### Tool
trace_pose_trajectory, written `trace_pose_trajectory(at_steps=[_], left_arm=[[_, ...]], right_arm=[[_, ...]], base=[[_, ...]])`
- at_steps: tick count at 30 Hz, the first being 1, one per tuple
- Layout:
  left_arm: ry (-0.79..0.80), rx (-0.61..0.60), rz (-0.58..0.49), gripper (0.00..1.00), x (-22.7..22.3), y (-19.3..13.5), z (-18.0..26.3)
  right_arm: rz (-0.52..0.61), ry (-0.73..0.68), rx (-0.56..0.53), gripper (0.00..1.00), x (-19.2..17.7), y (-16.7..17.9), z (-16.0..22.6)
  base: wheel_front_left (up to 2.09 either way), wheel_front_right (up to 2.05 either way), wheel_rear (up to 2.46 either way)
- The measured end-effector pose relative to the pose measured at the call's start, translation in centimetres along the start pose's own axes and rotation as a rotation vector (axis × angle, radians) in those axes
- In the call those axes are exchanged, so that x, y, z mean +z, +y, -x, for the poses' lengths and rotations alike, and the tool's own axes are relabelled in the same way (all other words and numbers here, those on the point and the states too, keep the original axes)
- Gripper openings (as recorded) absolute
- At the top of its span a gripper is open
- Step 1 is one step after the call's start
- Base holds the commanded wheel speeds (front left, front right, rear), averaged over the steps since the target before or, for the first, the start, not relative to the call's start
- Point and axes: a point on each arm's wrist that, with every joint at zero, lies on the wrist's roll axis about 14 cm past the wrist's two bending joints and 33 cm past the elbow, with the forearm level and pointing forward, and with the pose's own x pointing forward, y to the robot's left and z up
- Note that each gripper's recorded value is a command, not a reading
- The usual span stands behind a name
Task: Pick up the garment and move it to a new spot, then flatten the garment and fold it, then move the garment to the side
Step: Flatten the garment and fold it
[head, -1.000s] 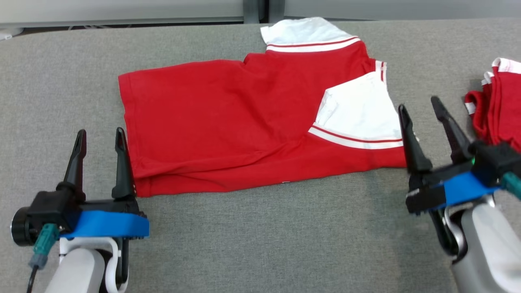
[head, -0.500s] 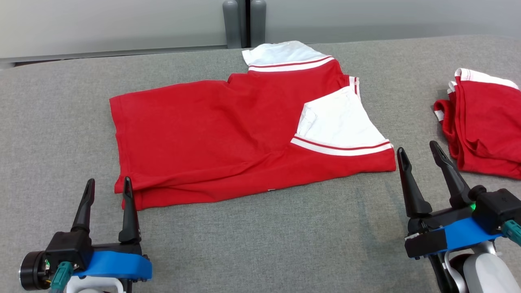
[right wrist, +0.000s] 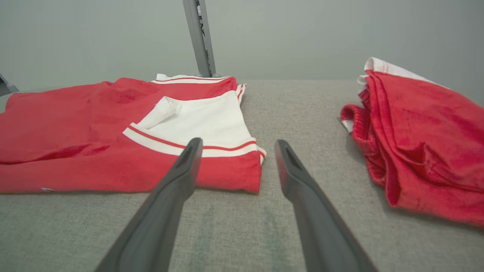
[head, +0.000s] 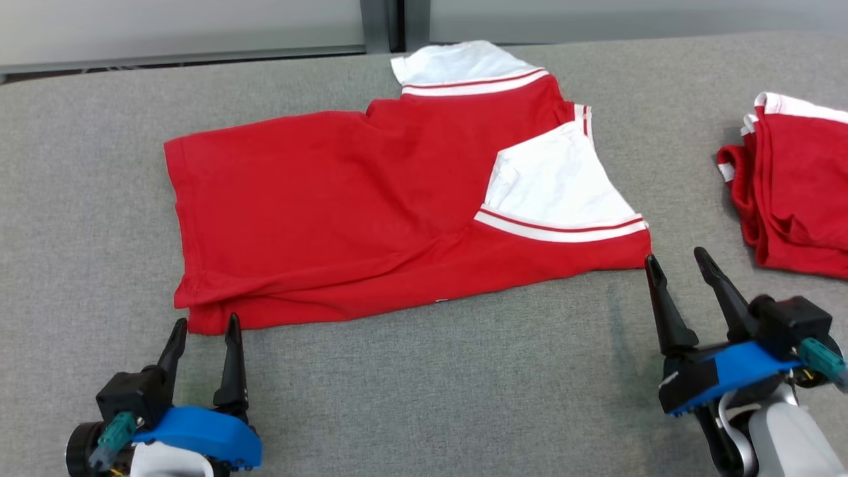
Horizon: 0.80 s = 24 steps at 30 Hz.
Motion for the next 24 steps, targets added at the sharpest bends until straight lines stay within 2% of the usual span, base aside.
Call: trace_pose_trajectory(at_steps=[7, 14, 15, 16, 17, 18, 24], left_arm=[[0.092, -0.011, 0.087, 1.00, -1.8, 0.6, -2.0], [0.216, -0.043, 0.207, 1.00, -3.5, 0.5, -3.1], [0.223, -0.051, 0.212, 0.95, -3.5, 0.4, -3.1], [0.227, -0.055, 0.208, 0.47, -3.4, 0.5, -3.1], [0.226, -0.057, 0.211, 0.00, -3.3, 0.5, -3.2], [0.226, -0.057, 0.211, 0.00, -3.3, 0.5, -3.2], [0.187, -0.071, 0.198, 0.00, -2.1, 0.2, -2.5]], right_arm=[[-0.041, 0.102, -0.007, 1.00, -3.2, -0.3, -3.2], [-0.068, 0.246, -0.010, 1.00, -6.5, -0.5, -4.5], [-0.079, 0.249, -0.009, 1.00, -6.5, -0.4, -4.8], [-0.085, 0.255, -0.005, 1.00, -6.5, -0.3, -4.9], [-0.096, 0.251, -0.003, 0.41, -6.4, -0.2, -5.0], [-0.096, 0.251, -0.003, 0.00, -6.4, -0.2, -5.0], [-0.121, 0.204, 0.019, 0.00, -5.3, 0.1, -5.3]], base=[[0.00, 0.00, 0.00], [0.00, 0.00, 0.00], [0.00, 0.00, 0.00], [0.00, 0.00, 0.00], [0.00, 0.00, 0.00], [0.00, 0.00, 0.00], [0.00, 0.00, 0.00]])
